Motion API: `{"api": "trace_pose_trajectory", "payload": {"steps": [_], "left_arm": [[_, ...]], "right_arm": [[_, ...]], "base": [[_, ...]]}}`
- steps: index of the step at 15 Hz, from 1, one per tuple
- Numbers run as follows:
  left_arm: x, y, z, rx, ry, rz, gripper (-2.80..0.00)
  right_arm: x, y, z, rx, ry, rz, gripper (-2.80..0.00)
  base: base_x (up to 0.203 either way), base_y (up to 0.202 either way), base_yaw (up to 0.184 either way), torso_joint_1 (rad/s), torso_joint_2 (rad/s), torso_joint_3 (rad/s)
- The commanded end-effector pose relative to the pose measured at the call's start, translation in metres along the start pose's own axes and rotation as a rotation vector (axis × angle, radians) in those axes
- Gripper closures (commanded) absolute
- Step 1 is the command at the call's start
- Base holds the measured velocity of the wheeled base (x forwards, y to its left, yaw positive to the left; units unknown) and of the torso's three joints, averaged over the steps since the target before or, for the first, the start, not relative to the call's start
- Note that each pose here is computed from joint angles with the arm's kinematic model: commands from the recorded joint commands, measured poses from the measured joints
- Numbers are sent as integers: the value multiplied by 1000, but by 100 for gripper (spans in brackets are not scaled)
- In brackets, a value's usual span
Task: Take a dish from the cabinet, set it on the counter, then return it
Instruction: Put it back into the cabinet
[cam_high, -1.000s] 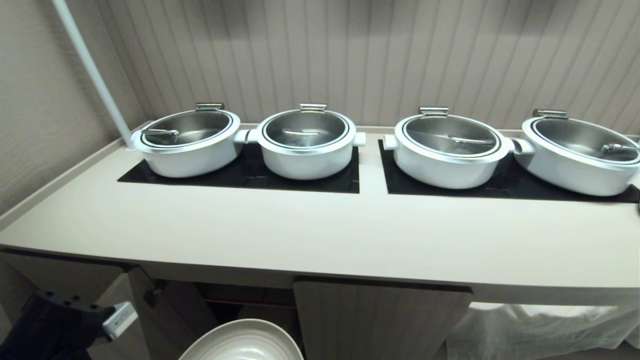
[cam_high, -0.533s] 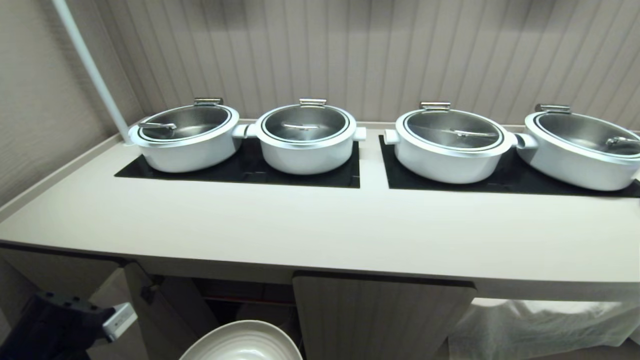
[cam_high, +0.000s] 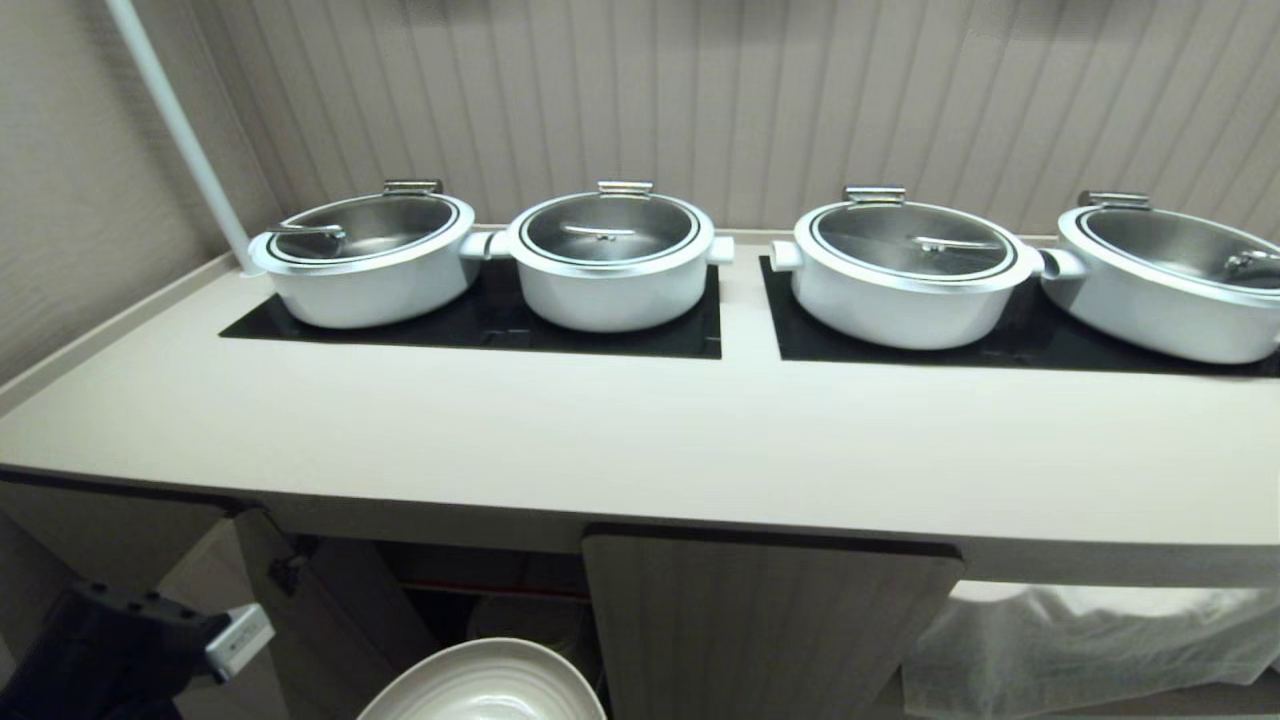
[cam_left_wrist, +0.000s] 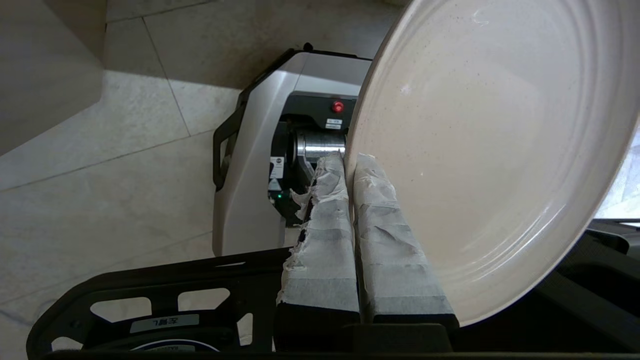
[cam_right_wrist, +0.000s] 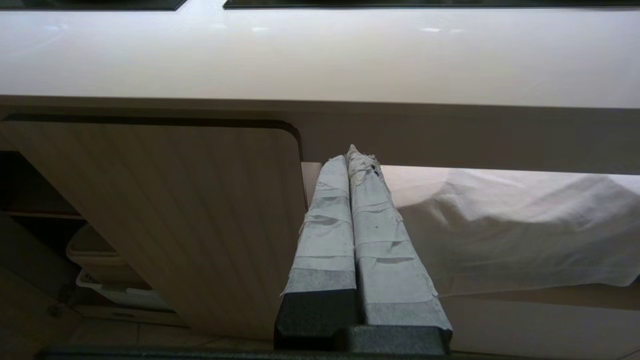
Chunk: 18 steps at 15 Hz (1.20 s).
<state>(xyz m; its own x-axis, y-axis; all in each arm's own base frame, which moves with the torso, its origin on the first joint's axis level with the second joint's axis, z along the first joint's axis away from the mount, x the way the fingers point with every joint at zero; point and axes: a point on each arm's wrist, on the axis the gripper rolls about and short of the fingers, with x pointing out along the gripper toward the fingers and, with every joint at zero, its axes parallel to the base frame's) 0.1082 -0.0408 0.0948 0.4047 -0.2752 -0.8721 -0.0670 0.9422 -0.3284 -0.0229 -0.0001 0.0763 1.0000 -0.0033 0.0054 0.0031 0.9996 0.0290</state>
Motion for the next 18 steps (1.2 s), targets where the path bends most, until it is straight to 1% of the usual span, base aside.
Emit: {"api": "trace_pose_trajectory", "payload": {"steps": [1,13,18], "left_arm": [[0,0,1,-3,0,-1,0],[1,0,-1,-5,12,-6,0],[1,0,-1,-6,15,-6,0]], "right_arm": [[0,0,0,0,1,0,0],[0,0,0,0,1,0,0],[0,0,0,0,1,0,0]], "base": [[0,0,0,-155,312,162],[0,0,0,-159,340,177],[0,0,0,-233,507,260]]}}
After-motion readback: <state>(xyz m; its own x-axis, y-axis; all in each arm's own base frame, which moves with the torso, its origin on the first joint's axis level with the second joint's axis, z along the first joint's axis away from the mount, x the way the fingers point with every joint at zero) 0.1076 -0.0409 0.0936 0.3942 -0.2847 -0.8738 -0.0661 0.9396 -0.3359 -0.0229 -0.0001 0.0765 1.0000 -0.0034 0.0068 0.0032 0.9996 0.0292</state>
